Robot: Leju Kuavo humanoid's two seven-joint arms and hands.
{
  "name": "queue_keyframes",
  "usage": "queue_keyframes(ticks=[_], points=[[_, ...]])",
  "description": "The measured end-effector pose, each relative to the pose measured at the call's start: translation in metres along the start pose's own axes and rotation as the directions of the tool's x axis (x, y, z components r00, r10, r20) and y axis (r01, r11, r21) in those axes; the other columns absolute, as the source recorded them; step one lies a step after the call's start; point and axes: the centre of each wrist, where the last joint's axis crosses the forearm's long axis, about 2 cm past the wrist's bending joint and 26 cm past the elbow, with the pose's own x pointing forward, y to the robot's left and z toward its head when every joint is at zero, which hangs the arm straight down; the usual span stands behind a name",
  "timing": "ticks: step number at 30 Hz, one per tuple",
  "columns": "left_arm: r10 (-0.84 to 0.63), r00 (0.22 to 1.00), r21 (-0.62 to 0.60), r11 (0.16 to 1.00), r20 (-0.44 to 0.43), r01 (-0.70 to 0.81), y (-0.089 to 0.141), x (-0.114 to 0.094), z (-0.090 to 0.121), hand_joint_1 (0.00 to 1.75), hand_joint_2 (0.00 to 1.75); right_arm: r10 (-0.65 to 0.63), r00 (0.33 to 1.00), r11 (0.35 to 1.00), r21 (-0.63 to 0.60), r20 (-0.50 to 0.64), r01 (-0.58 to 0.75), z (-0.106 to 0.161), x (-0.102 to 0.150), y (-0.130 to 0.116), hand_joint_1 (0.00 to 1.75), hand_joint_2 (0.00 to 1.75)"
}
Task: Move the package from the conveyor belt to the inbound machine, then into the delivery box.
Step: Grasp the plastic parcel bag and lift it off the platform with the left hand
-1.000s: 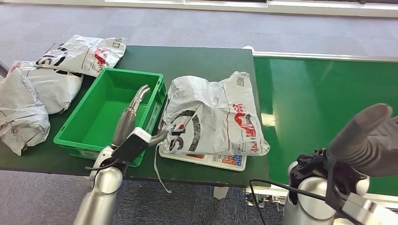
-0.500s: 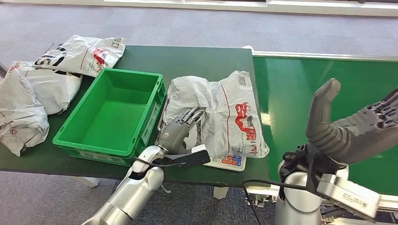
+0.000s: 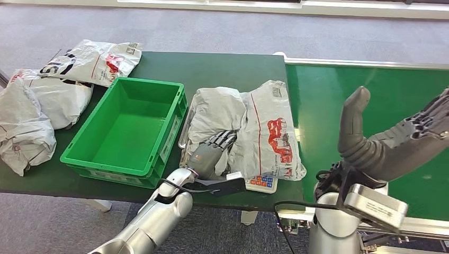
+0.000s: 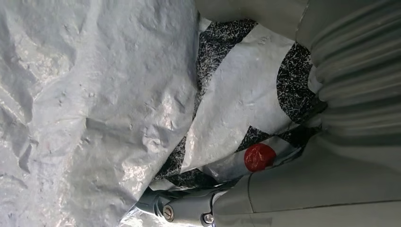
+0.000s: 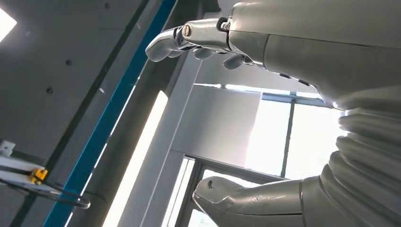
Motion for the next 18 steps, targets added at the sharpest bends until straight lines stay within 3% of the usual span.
queue_keyframes(ticks=[9,13,18], points=[[-0.037,0.999,0.011,0.999,-0.008,0.037,-0.0013,0.0010,-0.0018,0.02,1.75,0.004,1.000,1.000,0.005,-0.003,-0.004,0.0008,-0.0006,0.0004,0.00,1.75],[-0.055,0.998,0.012,0.998,-0.010,0.055,-0.0007,0.0025,-0.0035,1.75,1.75,0.001,1.000,1.000,0.008,-0.003,-0.001,0.0019,-0.0012,0.0011,0.00,1.75],[-0.063,0.998,0.013,0.998,-0.001,0.064,0.0010,0.0052,-0.0062,1.75,1.75,-0.001,1.000,1.000,0.011,-0.006,0.001,0.0031,-0.0017,0.0018,0.00,1.75]])
